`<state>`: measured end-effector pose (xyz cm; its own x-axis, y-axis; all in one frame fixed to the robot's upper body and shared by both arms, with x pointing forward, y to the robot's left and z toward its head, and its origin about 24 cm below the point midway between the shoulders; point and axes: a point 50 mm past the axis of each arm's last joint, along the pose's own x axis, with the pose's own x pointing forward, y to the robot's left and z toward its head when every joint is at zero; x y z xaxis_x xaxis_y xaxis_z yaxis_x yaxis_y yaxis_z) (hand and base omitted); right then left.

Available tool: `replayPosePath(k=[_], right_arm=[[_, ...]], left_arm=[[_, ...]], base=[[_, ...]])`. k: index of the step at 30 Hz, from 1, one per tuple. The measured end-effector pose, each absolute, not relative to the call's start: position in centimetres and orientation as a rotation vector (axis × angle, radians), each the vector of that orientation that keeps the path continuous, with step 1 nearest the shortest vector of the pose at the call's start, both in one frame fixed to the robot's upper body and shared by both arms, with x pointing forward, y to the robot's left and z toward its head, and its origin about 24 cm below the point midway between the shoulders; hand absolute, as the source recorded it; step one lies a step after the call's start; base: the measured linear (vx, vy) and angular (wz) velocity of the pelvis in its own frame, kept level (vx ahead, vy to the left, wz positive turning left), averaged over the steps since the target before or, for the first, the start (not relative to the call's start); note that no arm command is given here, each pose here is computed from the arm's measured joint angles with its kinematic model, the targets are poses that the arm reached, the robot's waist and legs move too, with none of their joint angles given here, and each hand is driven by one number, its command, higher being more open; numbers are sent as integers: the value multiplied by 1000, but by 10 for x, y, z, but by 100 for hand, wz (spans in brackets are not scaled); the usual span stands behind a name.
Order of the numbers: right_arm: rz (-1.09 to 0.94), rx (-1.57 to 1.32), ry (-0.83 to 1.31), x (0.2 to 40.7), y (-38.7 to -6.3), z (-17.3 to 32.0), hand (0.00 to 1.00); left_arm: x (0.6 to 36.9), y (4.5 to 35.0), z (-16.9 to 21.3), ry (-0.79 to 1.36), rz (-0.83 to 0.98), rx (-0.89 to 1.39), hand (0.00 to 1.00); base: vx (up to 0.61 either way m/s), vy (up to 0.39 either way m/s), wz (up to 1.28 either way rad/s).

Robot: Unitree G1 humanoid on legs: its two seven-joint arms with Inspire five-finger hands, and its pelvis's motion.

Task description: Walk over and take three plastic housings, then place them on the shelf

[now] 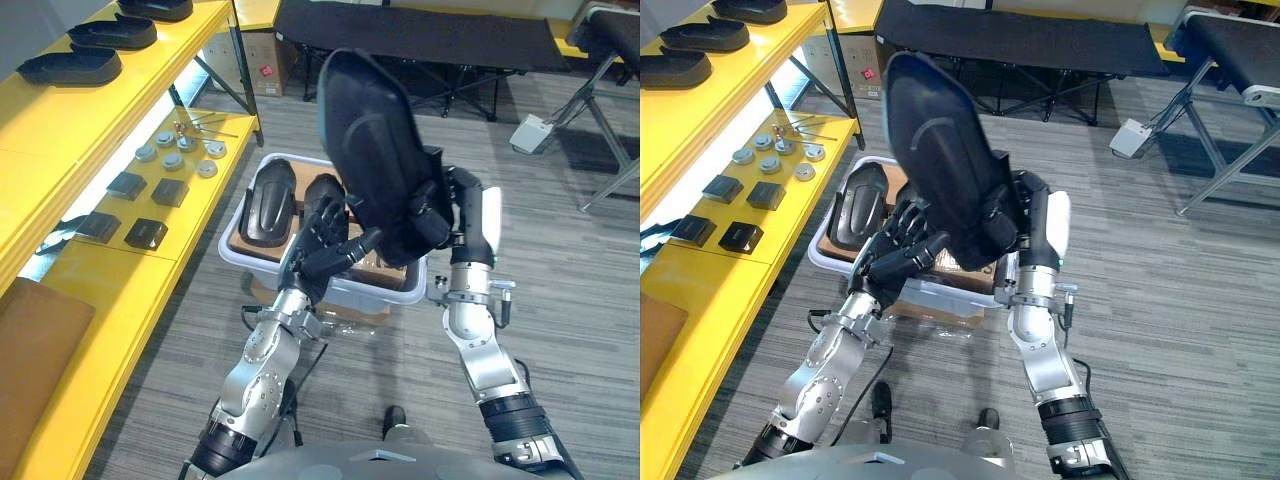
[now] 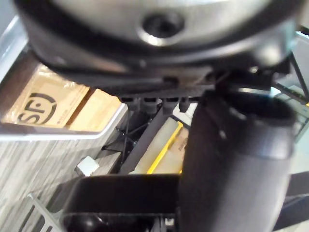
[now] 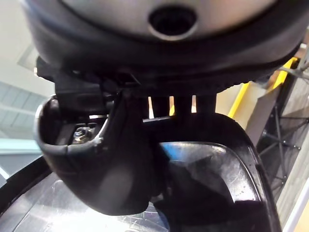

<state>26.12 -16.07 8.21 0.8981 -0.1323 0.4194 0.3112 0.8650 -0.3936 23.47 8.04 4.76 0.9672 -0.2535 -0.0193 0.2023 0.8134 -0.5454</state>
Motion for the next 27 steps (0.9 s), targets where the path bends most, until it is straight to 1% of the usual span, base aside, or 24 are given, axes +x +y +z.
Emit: replayPosePath(k=[4, 8, 9, 12, 18, 21, 24, 27], right_arm=[[-167, -441, -385, 260, -142, 78, 0], [-139, -409, -365, 259, -133, 74, 0], [-141, -395, -351, 257, -133, 71, 0], [-136, -359, -317, 254, -131, 64, 0], [-89, -332, -230, 245, -125, 44, 0], [-35, -321, -195, 239, -114, 35, 0], [0, -296, -215, 233, -106, 34, 0], [18, -278, -232, 231, -102, 35, 0]], left_arm=[[235, 83, 44, 112, -207, -580, 100], [236, 85, 43, 124, -187, -618, 100], [235, 85, 43, 125, -182, -621, 0], [235, 87, 42, 130, -153, -627, 0], [235, 89, 42, 145, -142, -783, 0], [234, 90, 41, 153, -133, -840, 0], [237, 102, 34, 157, -79, -834, 0], [237, 105, 35, 145, -71, -833, 0]], base=[[0, 0, 0], [0, 0, 0], [0, 0, 0], [-11, 3, -1], [-37, 8, -1], [0, 0, 0], [0, 0, 0], [0, 0, 0]])
